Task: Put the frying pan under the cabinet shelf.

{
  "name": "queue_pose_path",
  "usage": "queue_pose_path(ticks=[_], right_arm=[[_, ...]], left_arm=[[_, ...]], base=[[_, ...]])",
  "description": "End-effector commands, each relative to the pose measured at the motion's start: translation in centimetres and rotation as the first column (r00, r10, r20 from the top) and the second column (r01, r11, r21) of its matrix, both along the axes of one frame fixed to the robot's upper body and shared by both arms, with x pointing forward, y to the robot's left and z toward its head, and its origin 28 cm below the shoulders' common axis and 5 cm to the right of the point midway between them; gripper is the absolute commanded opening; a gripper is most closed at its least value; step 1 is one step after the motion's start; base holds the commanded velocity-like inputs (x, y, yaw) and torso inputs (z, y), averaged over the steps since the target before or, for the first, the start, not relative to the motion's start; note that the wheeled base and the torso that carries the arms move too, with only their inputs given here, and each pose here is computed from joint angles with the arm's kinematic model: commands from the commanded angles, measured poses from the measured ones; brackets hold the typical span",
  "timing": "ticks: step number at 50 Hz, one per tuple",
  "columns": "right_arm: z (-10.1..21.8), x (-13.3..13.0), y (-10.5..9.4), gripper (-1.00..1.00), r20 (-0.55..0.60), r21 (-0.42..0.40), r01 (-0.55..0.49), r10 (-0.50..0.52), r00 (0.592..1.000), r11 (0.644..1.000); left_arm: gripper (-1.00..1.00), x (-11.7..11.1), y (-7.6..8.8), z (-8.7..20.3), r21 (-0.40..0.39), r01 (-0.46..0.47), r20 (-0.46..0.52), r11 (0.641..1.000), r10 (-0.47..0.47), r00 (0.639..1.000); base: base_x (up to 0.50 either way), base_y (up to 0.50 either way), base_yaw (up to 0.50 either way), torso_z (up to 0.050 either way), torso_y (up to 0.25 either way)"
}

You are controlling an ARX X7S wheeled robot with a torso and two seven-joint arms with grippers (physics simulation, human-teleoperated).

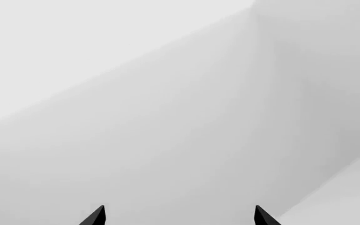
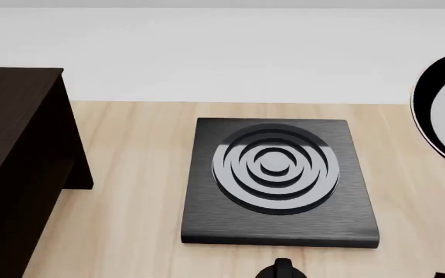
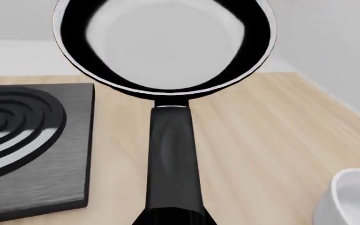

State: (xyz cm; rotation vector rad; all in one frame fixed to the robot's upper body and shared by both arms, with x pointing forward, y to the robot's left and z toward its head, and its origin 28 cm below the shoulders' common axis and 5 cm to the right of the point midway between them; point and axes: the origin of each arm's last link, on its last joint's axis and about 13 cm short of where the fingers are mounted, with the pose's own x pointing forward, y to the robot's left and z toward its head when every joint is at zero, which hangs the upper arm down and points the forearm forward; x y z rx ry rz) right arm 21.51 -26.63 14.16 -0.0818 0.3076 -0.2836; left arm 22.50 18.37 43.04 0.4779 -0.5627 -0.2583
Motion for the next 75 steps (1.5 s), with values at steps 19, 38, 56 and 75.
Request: queue_pose_path(ticks=[19,38,56,75], right_arm=[[6.7,-1.2,1.3,-1.00,0.105,-0.136,-0.081,0.096,0.990,0.987],[9.4,-2.2,1.5,-1.00,0.152,-0.193,-0.107,0.138,0.979,0.975],[10.8,-3.3,2.3,-1.00,0.171,-0.212,-0.148,0.186,0.968,0.966],[13.1,-4.3,5.6,-1.00,0.133,-0.278,-0.335,0.381,0.915,0.900]], left_arm=[[1.00,-2.7,0.7,2.6,0.001,-0.031,0.115,1.000,0.030,0.993],[1.00,-6.1,0.8,4.7,0.013,-0.042,0.197,0.999,0.039,0.980],[1.00,-7.9,0.7,5.8,0.029,-0.048,0.232,0.998,0.040,0.972],[1.00,-8.2,1.2,5.8,0.012,-0.056,0.224,0.998,0.052,0.973]], base=[[0.00,0.00,0.00,0.003,-0.028],[0.00,0.00,0.00,0.010,-0.130],[0.00,0.00,0.00,0.010,-0.105],[0.00,0.00,0.00,0.000,0.000]])
